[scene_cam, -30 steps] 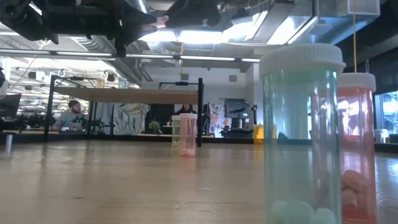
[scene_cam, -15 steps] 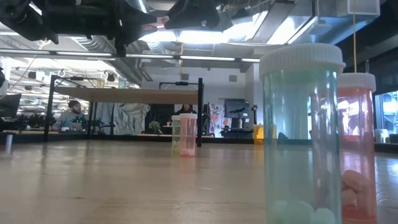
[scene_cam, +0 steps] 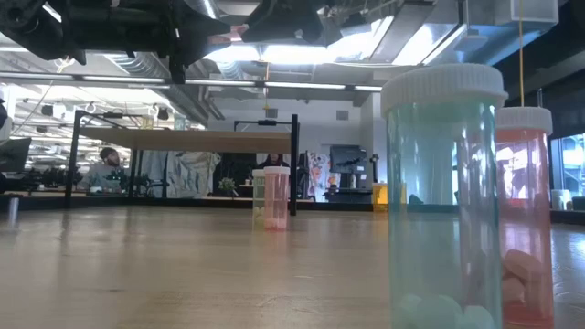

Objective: Pick and place medicine bottles onto shelf by color
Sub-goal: Put the top right small red pill bottle on the shelf

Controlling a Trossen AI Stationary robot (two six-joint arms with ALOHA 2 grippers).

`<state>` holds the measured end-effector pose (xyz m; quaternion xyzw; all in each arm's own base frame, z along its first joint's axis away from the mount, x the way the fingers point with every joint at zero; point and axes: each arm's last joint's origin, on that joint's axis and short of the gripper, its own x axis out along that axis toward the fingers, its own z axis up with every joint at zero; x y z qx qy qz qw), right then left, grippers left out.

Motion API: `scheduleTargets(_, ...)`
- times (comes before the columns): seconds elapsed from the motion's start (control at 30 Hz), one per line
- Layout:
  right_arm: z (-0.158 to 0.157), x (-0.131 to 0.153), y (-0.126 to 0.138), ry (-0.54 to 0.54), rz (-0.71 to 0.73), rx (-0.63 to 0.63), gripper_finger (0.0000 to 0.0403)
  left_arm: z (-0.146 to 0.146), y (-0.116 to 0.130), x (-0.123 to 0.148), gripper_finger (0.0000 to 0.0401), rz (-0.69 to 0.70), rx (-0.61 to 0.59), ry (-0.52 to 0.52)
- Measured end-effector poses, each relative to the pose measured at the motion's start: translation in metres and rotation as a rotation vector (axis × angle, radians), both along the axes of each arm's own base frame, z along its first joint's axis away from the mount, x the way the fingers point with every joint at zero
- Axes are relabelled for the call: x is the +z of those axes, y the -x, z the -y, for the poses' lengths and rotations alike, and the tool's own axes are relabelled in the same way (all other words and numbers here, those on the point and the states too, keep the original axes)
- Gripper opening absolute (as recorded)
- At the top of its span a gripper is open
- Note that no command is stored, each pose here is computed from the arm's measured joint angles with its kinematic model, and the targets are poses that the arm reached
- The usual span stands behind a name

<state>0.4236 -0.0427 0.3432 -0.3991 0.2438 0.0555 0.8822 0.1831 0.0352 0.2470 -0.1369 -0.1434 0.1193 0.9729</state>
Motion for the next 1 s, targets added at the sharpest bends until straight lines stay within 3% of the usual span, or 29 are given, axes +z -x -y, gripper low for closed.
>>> scheduleTargets(1.0, -0.0002, 0.0014, -0.0006, -0.003, 0.015, 0.002, 0.016, -0.0002, -0.0001, -0.0006, 0.0108, 0.0, -0.002, 0.025)
